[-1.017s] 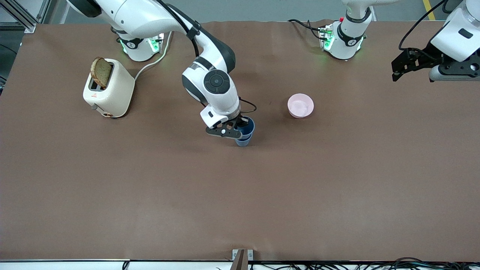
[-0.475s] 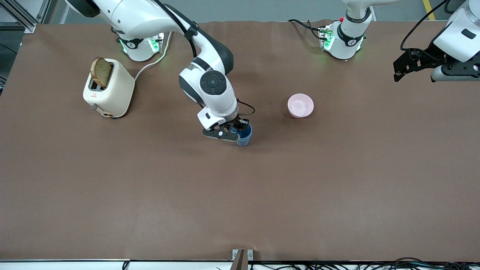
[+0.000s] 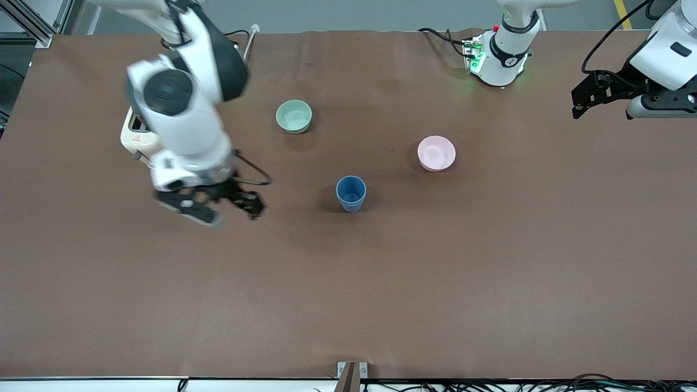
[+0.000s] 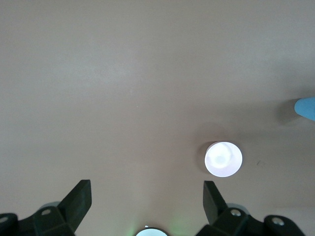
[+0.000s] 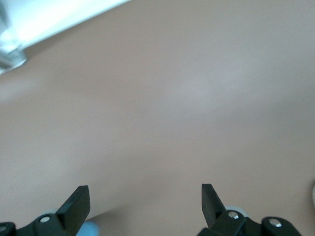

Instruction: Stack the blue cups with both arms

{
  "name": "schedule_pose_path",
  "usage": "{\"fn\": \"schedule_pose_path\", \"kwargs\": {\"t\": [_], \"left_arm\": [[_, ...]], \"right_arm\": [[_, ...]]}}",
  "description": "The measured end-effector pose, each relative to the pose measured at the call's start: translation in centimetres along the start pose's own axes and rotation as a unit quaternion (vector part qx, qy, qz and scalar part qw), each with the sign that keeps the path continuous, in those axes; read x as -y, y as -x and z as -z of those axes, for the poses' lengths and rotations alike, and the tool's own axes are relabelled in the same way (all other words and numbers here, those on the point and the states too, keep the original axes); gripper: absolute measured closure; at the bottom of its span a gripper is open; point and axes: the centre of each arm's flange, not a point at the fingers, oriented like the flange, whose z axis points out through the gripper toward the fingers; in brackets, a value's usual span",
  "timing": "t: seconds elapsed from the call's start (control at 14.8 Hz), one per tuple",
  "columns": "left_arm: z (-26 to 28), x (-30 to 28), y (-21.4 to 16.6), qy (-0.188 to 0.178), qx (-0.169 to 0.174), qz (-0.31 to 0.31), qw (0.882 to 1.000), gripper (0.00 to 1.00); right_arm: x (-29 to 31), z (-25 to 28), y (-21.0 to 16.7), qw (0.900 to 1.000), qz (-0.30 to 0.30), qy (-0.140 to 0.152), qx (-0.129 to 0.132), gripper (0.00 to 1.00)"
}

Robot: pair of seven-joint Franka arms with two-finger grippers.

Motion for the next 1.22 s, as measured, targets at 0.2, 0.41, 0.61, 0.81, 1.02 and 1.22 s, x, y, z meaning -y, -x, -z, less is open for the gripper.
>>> {"fn": "schedule_pose_path", "kwargs": {"t": [0.2,0.41,0.61,0.81,1.02,1.22], "left_arm": [[0.0,0.0,0.0,0.0,0.0,0.0,1.0,0.0],[0.0,0.1,0.0,0.0,0.0,0.001,1.0,0.0],[0.0,0.1,0.0,0.0,0.0,0.001,1.0,0.0],[0.0,0.1,0.0,0.0,0.0,0.001,1.0,0.0],[0.0,0.1,0.0,0.0,0.0,0.001,1.0,0.0],[0.3,0.1,-0.1,0.001,-0.004,0.001,1.0,0.0]], "right_arm": [[-8.2,3.6,-4.4,0.998,0.039,0.04,-0.014,0.0],[-14.4,6.6,-6.6,0.998,0.05,0.031,-0.002,0.0],[-21.9,9.1,-8.2,0.996,0.085,0.021,0.026,0.0],[-27.7,10.3,-9.0,0.992,0.113,0.012,0.05,0.0],[-31.3,11.4,-9.5,0.99,0.129,-0.007,0.063,0.0],[-31.2,11.6,-9.4,0.989,0.135,-0.009,0.064,0.0]]}}
